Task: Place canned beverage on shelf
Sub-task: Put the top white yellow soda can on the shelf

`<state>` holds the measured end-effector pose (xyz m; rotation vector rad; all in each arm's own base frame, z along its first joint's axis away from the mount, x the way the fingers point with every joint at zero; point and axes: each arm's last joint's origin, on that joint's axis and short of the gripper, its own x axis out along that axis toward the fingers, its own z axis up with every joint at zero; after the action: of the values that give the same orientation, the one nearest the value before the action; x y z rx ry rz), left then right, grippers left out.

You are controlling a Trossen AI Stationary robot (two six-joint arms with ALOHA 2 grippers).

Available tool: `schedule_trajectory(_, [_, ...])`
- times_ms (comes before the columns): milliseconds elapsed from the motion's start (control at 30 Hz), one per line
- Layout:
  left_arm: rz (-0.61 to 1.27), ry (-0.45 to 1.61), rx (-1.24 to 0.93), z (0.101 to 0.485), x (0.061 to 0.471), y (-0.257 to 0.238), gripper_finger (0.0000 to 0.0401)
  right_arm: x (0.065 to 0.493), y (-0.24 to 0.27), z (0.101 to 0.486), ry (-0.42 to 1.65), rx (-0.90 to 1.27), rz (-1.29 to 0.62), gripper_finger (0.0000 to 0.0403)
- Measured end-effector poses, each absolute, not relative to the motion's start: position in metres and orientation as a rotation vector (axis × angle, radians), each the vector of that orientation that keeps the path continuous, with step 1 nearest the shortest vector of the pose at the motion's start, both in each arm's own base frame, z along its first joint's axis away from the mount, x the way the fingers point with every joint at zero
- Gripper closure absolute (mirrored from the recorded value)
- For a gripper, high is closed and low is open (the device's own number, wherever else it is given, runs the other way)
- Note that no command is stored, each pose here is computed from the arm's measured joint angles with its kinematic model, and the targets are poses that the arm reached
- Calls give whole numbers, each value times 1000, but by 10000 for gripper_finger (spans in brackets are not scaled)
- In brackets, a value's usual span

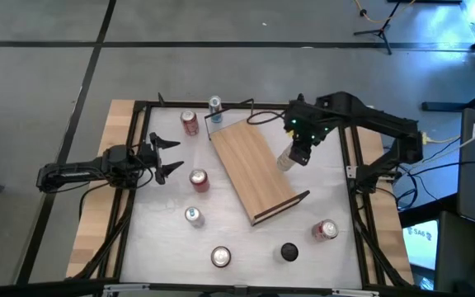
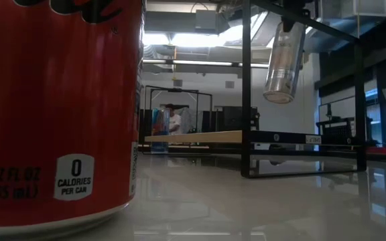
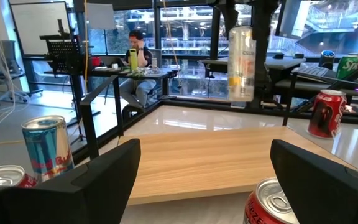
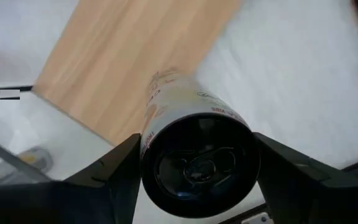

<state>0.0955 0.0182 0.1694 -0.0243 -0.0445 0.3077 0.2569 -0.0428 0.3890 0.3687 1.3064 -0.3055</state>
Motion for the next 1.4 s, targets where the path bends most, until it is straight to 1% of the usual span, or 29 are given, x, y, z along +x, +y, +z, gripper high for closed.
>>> schedule_trajectory(133, [304, -44, -24, 169, 96, 18, 51, 261, -28, 387, 1324, 332, -261, 145])
schedule_trajectory(333, [304, -44, -25, 169, 96, 18, 51, 263, 0, 385, 1330, 290, -243, 145])
schedule_trajectory(500, [304, -44, -25, 169, 96, 18, 51, 264, 19, 372, 1374, 270, -216, 145])
schedule_trajectory(633, [304, -44, -25, 169, 96, 18, 51, 268, 29, 361, 1371, 257, -196, 145])
schedule_trajectory(767, [304, -44, -25, 169, 96, 18, 51, 273, 35, 352, 1360, 253, -182, 145])
schedule_trajectory(1100, [304, -44, -25, 169, 96, 18, 51, 277, 36, 324, 1456, 233, -202, 145])
schedule_trajectory(1400, [305, -44, -25, 169, 96, 18, 51, 279, 36, 323, 1456, 212, -186, 145])
